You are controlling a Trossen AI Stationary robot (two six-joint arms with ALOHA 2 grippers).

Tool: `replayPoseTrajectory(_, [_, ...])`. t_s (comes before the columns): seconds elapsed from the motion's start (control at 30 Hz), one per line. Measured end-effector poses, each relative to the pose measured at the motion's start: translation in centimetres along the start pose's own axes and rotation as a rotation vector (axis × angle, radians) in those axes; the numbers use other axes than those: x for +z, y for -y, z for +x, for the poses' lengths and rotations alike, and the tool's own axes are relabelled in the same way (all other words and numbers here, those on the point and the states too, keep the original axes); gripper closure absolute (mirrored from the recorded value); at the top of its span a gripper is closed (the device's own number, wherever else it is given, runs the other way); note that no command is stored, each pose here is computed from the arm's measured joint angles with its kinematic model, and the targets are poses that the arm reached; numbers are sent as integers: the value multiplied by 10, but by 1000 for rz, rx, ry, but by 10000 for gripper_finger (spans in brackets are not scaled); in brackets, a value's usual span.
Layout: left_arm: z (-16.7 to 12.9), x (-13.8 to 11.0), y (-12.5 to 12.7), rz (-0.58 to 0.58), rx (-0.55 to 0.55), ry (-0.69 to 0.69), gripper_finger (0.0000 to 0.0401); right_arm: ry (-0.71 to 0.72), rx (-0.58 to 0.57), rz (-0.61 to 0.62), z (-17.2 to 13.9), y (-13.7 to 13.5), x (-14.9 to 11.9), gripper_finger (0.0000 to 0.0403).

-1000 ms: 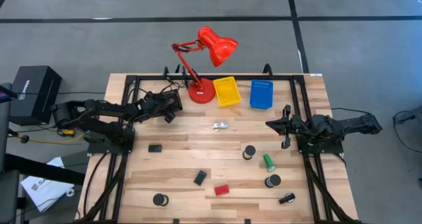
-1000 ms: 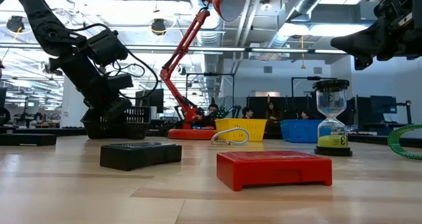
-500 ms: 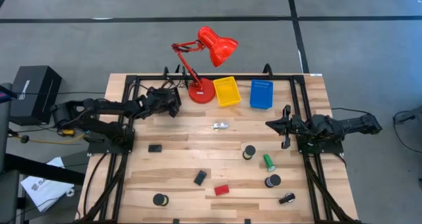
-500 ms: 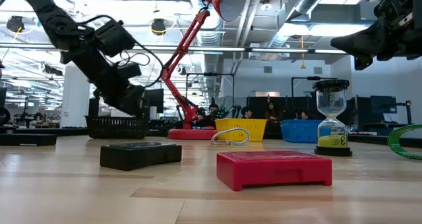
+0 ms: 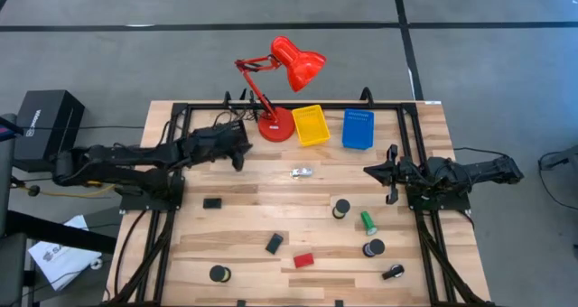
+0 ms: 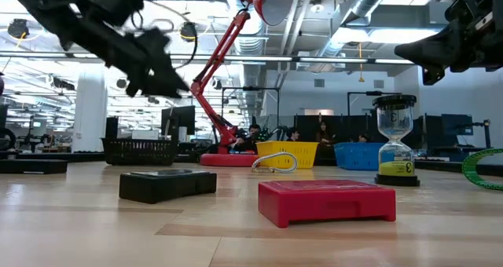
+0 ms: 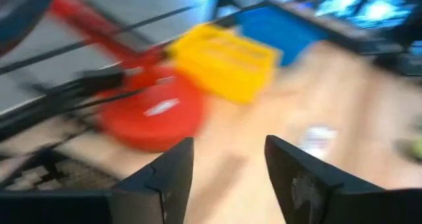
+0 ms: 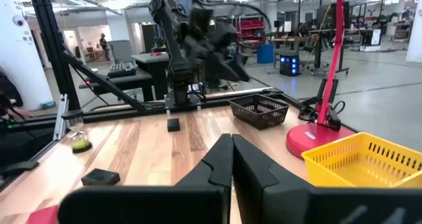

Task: Pick & Place Office items
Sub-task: Put the light green hourglass into the yellow bin

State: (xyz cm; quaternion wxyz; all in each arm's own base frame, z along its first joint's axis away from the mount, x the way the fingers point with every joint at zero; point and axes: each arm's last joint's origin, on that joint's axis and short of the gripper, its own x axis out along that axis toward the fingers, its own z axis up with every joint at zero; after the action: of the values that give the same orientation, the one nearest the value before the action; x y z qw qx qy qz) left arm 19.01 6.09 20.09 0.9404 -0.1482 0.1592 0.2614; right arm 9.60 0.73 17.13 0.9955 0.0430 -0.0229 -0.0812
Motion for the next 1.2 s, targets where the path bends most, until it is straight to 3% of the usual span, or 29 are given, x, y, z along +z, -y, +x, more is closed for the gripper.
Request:
replayPoseTrajectory(0.23, [-21,-4,38,7,-234,9,256,-3,13,94,0,0,0,403])
replayPoseTrajectory(0.5, [-30,-20,66,68,-376,-57,278,-30,129,75,0,-4,-2,403])
replayPoseTrajectory(0.7, [-32,-22,71,8,-390,-75,285,-30,129,69,0,-4,-2,403])
replayPoseTrajectory(0.93, [-31,-18,68,-12,-281,8,285,-30,131,70,0,-4,-2,403])
replayPoseTrajectory(1.2, [-31,-17,69,-15,-280,20,285,-38,182,70,-1,-5,-2,403])
